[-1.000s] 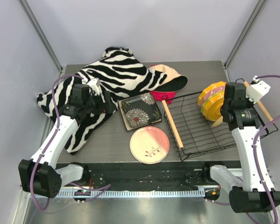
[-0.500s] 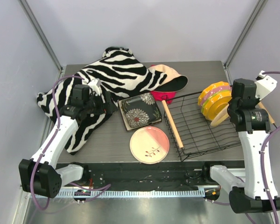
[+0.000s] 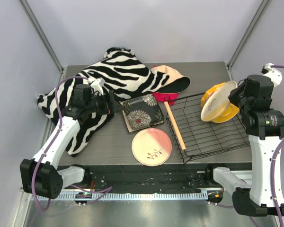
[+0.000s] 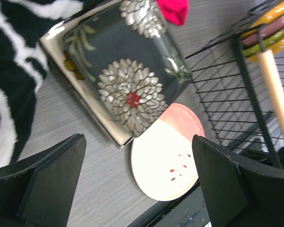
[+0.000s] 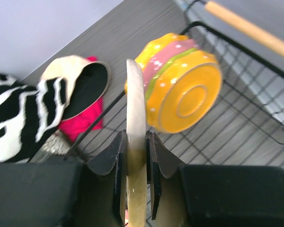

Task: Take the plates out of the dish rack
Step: Unload the plate from the dish rack, then place the plate at the center of the board.

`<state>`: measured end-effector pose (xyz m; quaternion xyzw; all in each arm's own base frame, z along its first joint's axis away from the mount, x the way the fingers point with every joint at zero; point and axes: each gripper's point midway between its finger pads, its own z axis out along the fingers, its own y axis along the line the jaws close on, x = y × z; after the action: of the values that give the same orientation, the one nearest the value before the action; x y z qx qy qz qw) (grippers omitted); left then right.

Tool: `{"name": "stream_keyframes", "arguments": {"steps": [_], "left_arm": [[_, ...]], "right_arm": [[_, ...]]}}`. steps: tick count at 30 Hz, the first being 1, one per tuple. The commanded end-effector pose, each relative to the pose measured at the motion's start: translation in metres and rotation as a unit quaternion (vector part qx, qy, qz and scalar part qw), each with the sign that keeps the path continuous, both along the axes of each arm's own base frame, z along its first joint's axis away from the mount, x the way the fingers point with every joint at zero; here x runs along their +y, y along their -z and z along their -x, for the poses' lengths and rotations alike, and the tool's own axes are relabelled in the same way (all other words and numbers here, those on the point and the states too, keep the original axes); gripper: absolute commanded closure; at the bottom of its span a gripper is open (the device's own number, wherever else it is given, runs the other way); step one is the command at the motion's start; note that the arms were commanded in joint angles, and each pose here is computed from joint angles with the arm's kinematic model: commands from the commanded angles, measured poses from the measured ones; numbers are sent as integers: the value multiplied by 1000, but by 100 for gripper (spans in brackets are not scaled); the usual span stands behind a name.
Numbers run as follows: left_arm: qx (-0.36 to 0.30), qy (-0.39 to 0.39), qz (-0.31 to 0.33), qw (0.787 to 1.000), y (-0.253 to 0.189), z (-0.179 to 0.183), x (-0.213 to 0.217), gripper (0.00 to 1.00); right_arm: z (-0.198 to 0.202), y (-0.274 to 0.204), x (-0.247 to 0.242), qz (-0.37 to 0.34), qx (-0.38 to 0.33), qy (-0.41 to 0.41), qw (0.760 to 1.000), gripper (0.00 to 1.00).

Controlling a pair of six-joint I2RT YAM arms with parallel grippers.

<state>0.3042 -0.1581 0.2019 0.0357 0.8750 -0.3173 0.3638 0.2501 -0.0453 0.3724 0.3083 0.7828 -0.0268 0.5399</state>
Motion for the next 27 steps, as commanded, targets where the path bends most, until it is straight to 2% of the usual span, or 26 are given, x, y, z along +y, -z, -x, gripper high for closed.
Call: {"name": "stream_keyframes", "arguments": {"steps": [1, 5, 7, 13, 16, 20, 27], "left_arm": [[-25, 44, 80, 996, -30, 2, -24, 0], [-24, 64, 144, 987, -45, 5, -39, 0], [-12, 72, 175, 982, -51, 10, -45, 0], [-18, 87, 208, 974, -63, 10, -57, 0], [-21, 105, 239, 965, -74, 13, -71, 0], [-37, 139, 295, 945, -94, 18, -96, 0], [-12, 170, 313, 935, -85, 21, -133, 1]], "right_arm": [[-22, -79, 37, -32, -152, -100, 983, 99], [-26, -93, 65, -51, -181, -176, 966, 99], [-27, -99, 69, -51, -193, -187, 962, 99], [-23, -116, 98, -80, -227, -261, 935, 99], [-24, -116, 115, -106, -238, -302, 917, 99], [-29, -105, 126, -126, -235, -324, 908, 99], [-29, -97, 155, -180, -242, -391, 869, 99]]}}
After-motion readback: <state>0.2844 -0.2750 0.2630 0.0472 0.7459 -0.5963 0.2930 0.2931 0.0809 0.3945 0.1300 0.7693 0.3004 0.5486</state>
